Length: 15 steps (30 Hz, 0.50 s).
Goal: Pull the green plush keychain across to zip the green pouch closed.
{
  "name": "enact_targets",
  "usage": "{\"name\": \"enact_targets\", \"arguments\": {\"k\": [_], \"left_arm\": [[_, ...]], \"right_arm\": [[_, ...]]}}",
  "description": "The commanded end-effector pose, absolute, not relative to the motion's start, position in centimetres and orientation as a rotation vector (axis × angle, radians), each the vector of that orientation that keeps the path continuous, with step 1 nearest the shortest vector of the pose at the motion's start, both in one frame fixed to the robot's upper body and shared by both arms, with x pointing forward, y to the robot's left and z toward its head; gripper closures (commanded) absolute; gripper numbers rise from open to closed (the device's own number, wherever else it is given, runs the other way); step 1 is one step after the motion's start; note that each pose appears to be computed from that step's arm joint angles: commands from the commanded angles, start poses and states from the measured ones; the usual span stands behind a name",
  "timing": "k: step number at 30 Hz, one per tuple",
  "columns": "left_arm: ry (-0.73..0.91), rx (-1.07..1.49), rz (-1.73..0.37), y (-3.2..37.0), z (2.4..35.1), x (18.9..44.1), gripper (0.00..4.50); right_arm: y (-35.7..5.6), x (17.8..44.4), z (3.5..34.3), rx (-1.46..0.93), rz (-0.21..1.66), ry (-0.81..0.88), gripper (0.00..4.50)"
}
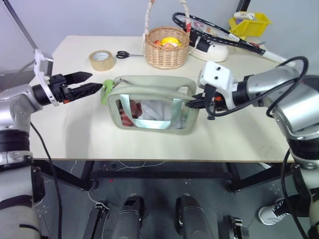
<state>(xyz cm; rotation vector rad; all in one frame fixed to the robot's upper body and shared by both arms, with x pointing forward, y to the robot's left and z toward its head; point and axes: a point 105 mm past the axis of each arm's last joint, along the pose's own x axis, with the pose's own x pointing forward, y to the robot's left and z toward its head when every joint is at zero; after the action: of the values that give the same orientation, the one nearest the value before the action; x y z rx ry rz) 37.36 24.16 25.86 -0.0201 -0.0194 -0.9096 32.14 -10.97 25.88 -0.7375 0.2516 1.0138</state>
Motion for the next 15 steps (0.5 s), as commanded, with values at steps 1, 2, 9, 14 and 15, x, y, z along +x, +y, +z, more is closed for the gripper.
{"name": "enact_targets", "arguments": {"k": [1,2,9,14,15], "left_arm": [[-0.012,-0.036,-0.894,24.2,25.9,38.0,0.00],[0.000,-0.056,-0.878,24.3,25.5,38.4,0.00],[0.046,-0.112,-0.845,23.9,23.9,39.8,0.90],[0.033,-0.123,-0.864,24.0,24.4,39.5,3.45],[0.030,-0.118,-0.867,24.1,24.5,39.4,3.91]], "right_arm": [[-11.1,31.9,27.3,-0.761,0.990,0.185,4.45],[-11.1,31.9,27.3,-0.763,0.989,0.183,4.45],[-11.2,31.8,27.5,-0.764,0.981,0.176,4.50],[-11.5,31.9,27.7,-0.759,0.966,0.174,4.50],[-11.5,31.9,27.6,-0.758,0.963,0.175,4.50]]}}
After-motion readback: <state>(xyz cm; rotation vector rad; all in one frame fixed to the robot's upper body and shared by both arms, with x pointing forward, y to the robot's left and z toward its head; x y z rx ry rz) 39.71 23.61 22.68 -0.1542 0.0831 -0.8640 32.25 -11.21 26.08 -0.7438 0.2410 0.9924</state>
